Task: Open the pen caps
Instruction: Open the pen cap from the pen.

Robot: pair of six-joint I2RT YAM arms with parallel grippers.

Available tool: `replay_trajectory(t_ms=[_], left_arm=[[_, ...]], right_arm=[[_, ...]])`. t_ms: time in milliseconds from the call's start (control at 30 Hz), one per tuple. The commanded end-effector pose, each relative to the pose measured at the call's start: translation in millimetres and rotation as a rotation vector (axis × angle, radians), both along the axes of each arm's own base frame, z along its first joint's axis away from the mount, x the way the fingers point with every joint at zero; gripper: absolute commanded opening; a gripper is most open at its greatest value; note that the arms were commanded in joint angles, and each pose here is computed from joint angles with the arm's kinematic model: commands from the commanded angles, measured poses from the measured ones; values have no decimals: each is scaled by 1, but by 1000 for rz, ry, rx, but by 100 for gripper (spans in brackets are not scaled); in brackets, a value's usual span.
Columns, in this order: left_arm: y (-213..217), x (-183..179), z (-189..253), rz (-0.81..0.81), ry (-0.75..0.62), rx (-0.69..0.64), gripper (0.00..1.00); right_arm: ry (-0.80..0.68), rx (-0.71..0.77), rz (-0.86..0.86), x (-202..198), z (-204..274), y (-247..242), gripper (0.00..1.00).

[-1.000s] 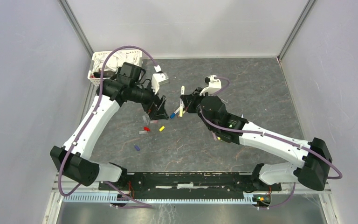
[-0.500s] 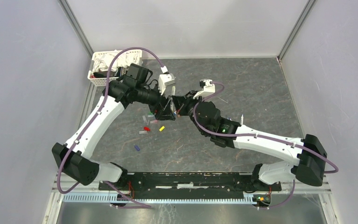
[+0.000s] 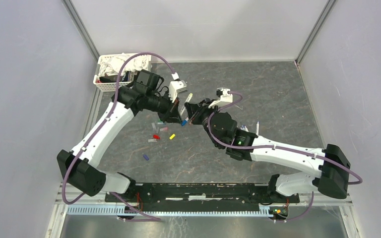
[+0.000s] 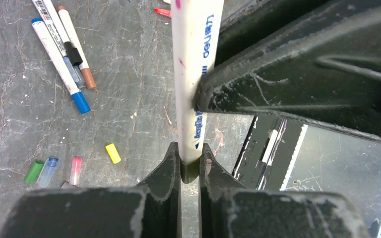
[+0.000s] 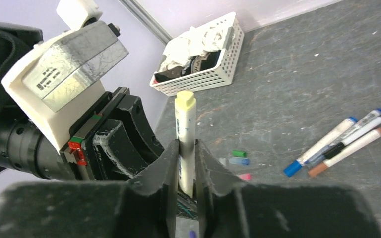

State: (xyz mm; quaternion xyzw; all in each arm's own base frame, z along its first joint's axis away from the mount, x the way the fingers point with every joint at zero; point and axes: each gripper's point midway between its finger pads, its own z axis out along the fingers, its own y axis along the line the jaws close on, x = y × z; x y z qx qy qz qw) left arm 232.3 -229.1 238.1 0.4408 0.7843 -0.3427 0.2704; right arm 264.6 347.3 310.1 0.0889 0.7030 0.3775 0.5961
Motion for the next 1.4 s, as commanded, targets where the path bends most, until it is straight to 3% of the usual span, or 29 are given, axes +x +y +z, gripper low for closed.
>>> replay_trajectory(t_ms=[0, 67, 233, 367, 567, 800, 1367], left_arm=[[9, 5, 3, -13, -103, 53, 2], [20, 5, -4, -38, -149, 111, 2], [64, 2, -36, -158, -323, 359, 2], [94, -15, -57, -315, -429, 533, 2], [102, -34, -54, -502, -549, 629, 2], [96, -31, -47, -562, -608, 678, 2], [81, -31, -40, -598, -645, 708, 2]], right_arm=[[-26, -6, 1, -5, 16, -12, 33], [-33, -45, 71, -4, 23, -13, 44], [-26, -75, 250, 8, 31, -37, 59], [26, -190, 436, 8, 16, -35, 65], [189, -214, 841, -27, -28, 6, 72], [258, -182, 1029, -56, -51, 39, 74], [363, -174, 1219, -86, -88, 85, 65]])
